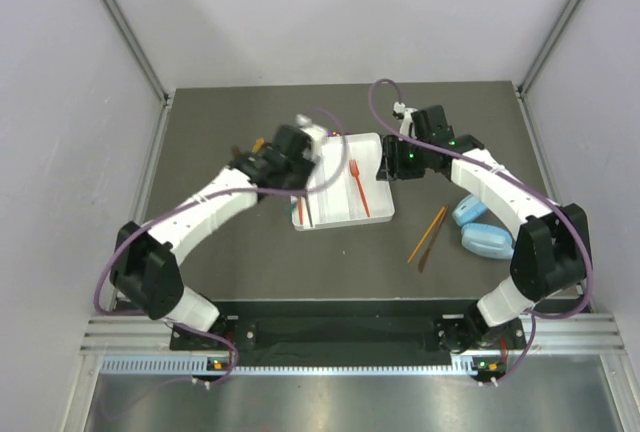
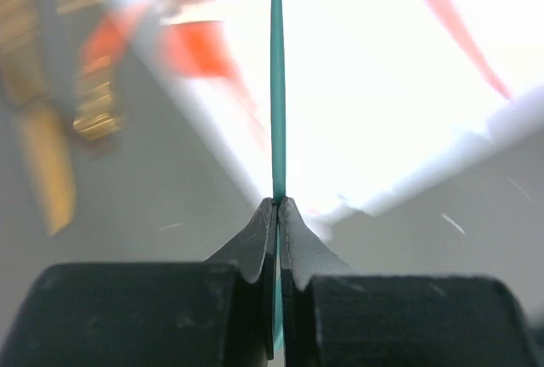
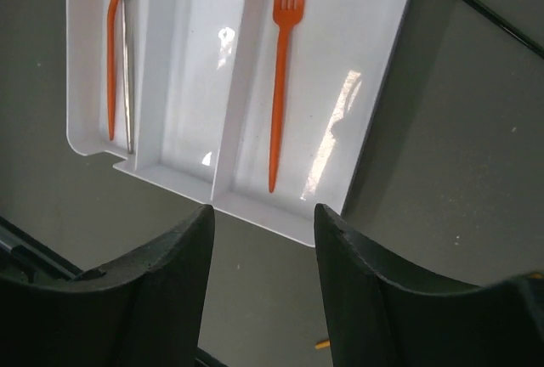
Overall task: Sort the eating utensils into containers
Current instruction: Pick up the spoon from the center of the board, then place the spoon in the storage box.
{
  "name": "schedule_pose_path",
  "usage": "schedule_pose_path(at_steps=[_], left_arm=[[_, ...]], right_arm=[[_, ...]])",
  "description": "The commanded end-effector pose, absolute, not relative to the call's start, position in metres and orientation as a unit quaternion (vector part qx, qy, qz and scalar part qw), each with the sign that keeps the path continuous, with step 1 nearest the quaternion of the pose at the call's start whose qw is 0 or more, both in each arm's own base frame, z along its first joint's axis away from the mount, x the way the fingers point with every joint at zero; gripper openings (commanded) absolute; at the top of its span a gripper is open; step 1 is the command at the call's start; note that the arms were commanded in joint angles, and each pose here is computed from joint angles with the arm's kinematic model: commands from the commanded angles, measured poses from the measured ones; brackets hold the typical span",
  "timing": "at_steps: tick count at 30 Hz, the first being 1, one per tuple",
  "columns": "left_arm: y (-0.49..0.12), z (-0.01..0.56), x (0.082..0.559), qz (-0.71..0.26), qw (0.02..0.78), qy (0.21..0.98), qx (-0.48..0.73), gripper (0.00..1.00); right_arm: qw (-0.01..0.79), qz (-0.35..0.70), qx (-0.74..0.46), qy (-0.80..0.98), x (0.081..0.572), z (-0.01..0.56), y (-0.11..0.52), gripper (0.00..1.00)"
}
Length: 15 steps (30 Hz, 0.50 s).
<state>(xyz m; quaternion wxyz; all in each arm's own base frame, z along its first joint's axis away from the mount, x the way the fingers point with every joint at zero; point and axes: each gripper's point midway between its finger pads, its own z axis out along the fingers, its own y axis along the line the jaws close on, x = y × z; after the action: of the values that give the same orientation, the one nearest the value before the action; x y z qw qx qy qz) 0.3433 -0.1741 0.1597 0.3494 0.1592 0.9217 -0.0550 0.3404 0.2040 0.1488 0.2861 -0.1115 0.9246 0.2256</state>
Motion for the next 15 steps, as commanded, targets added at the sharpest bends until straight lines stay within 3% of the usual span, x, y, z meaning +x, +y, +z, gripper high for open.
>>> schedule_pose_path(at_steps=[1, 8, 15], left_arm=[[-0.255, 0.155, 0.275, -0.119, 0.318, 0.871, 0.354, 0.0], [-0.304, 0.123, 0.216, -0.16, 0.266, 0.833, 0.458, 0.0], [-0.316, 0.056, 0.182, -0.148, 0.141, 0.831, 0.518, 0.0]], right_arm=[[0.32, 0.215, -0.08, 0.919, 0.362, 0.156, 0.19, 0.5], [0.339, 0.196, -0.045, 0.919, 0.366, 0.164, 0.163, 0.5], [0.361, 0.177, -0.009, 0.916, 0.371, 0.176, 0.14, 0.5]])
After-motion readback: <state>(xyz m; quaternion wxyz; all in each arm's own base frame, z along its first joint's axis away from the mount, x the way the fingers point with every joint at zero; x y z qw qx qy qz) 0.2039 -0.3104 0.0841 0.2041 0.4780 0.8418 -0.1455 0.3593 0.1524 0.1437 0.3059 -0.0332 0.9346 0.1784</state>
